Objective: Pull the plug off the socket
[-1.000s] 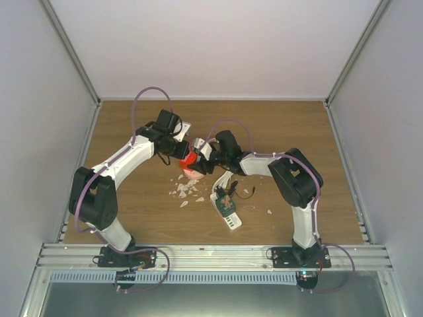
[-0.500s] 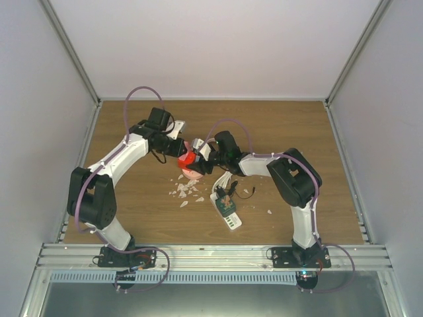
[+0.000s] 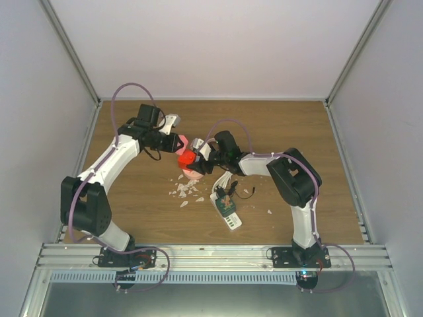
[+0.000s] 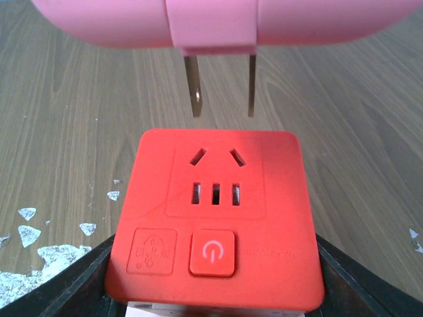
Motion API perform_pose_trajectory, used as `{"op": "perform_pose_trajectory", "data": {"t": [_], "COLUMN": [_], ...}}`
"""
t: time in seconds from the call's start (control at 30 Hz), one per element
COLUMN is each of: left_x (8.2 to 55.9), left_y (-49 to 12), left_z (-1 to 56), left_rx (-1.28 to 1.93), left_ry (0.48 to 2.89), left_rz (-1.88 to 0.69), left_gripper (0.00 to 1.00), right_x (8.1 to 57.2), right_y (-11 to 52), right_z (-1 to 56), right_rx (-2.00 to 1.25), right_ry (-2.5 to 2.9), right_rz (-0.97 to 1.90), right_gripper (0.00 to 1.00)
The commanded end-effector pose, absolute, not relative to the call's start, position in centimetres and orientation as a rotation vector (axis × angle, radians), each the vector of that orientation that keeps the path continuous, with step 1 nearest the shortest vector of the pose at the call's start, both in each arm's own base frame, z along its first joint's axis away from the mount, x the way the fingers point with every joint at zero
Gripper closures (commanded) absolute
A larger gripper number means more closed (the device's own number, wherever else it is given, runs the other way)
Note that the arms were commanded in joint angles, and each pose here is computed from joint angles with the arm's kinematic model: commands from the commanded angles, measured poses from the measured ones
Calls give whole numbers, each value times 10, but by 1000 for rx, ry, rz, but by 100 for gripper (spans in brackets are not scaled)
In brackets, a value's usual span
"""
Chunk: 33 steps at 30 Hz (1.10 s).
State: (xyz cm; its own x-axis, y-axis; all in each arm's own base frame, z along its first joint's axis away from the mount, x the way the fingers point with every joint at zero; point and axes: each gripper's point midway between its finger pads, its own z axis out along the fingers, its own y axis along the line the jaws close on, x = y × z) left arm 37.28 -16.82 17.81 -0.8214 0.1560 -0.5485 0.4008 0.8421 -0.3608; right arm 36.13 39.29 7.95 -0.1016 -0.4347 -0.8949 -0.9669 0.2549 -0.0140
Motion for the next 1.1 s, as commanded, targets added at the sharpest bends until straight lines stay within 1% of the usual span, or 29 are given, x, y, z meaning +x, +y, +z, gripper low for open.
{"op": "perform_pose_trajectory", "data": {"t": [0.0,0.1,0.17,0.27,0.37,0.43,0.53,0.8,0.9,1.07], "left_x": [370,364,360,353,348,344,337,308,299,282], "left_y": [-166,-163,-162,-163,-163,-165,-168,-183,-187,-193], "left_z": [198,202,205,208,212,217,229,256,265,275], "left_rx": [417,444,457,471,531,571,643,830,875,952], "left_ry": [2414,2385,2361,2333,2290,2262,2204,1999,1922,1807], "left_rz": [-737,-775,-810,-890,-913,-933,-984,-1114,-1154,-1213], "left_gripper": [96,97,97,97,97,96,95,95,94,93], "right_x": [352,352,350,346,345,345,342,325,310,281], "right_y": [371,373,374,376,376,374,369,344,338,332], "right_z": [34,49,63,88,116,135,160,204,221,251], "right_rx": [-1376,-1385,-1394,-1401,-1398,-1392,-1388,-1397,-1411,-1438], "right_ry": [1854,1823,1787,1729,1672,1633,1578,1499,1451,1360], "right_rz": [761,786,828,890,912,923,947,1056,1083,1164], "right_gripper": [65,52,41,26,17,13,10,10,12,18]}}
